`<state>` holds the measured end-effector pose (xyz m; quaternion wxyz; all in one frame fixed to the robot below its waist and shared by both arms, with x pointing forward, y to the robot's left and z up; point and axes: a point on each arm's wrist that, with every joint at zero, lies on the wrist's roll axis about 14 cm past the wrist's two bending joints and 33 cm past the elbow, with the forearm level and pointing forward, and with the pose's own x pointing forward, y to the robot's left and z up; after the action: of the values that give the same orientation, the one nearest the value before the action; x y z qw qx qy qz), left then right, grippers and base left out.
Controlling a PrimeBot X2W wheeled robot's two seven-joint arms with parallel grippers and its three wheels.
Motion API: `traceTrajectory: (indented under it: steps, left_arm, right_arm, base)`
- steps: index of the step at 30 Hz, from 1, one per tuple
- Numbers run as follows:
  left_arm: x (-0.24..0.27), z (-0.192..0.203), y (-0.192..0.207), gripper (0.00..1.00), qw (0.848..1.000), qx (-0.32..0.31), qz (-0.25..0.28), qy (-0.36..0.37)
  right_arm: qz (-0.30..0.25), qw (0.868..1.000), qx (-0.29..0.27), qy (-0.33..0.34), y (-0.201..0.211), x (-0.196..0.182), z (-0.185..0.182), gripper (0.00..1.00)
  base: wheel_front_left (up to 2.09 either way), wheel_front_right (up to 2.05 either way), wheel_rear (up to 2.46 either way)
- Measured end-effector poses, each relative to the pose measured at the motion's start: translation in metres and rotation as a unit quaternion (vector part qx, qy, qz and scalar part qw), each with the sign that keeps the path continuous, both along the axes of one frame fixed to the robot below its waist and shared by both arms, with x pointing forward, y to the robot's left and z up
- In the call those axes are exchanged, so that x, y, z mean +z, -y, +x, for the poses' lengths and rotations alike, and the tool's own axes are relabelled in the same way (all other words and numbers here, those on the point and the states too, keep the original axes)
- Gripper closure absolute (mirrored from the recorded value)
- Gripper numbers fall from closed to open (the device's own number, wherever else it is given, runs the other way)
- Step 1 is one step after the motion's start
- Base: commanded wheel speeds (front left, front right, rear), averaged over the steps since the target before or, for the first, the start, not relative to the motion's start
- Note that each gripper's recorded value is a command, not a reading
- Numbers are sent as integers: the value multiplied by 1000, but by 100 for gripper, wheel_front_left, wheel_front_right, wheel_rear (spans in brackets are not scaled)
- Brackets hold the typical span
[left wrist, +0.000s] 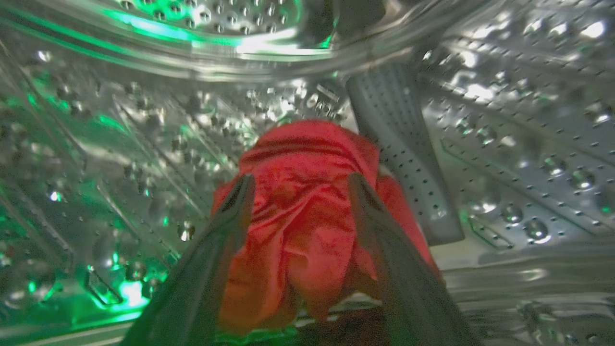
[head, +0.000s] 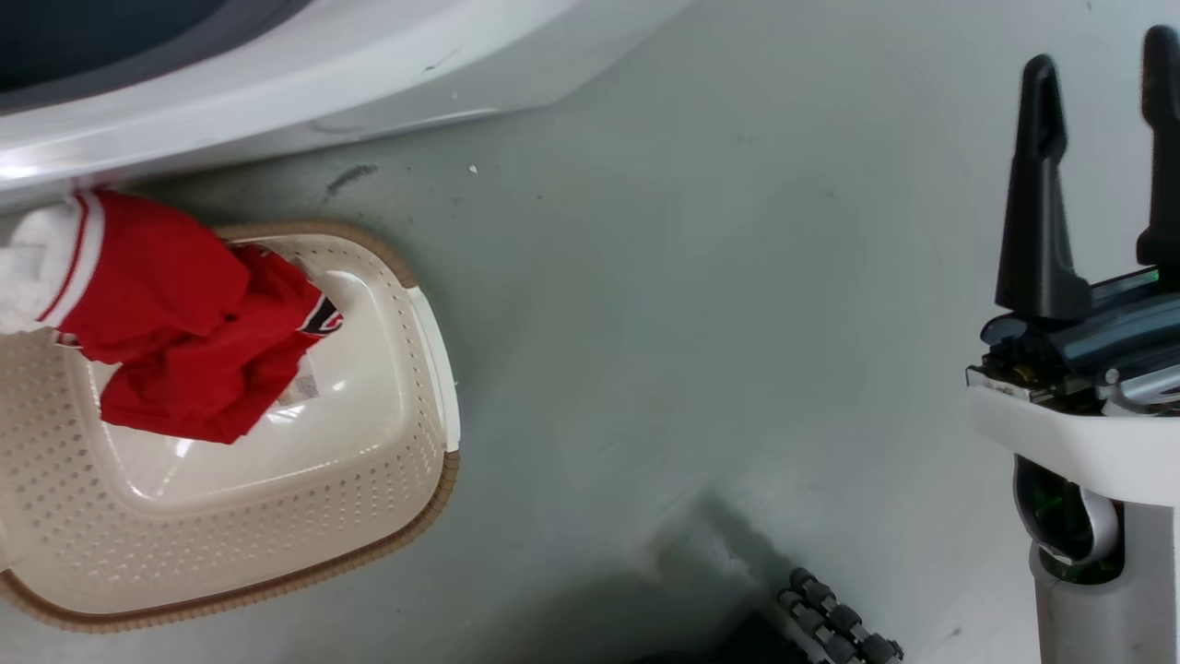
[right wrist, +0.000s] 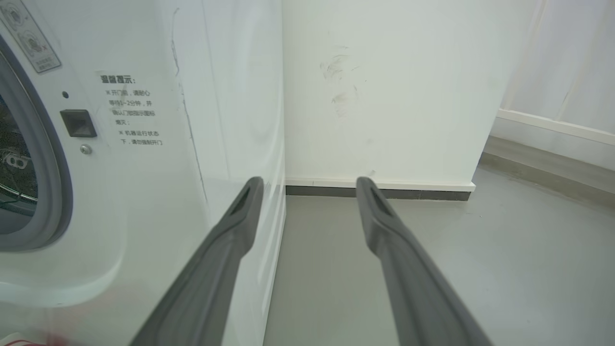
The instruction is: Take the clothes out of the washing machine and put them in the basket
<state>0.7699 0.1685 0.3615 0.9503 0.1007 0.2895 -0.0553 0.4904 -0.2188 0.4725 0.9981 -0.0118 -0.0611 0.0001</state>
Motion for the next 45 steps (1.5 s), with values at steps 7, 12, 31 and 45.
traceTrajectory:
  steps: [7, 12, 31, 45]
  left_arm:
    - [-45, 4, -1, 0, 993, 19, 10, -120]
    - [-76, 3, -4, 0, 987, 27, 21, -154]
    - [-96, 6, -4, 100, 987, 29, 26, -155]
    - [-36, 3, 6, 100, 999, 2, -23, -24]
  right_arm:
    - [5, 1000, -10, -12, 8, -16, 4, 0]
    - [6, 1000, -15, -18, 13, -25, 7, 0]
    - [2, 999, -25, -37, 19, -41, 7, 0]
    - [-7, 1000, -18, 0, 14, -5, 4, 0]
  base:
    - [0, 0, 0]
    - [0, 0, 0]
    - [0, 0, 0]
    - [0, 0, 0]
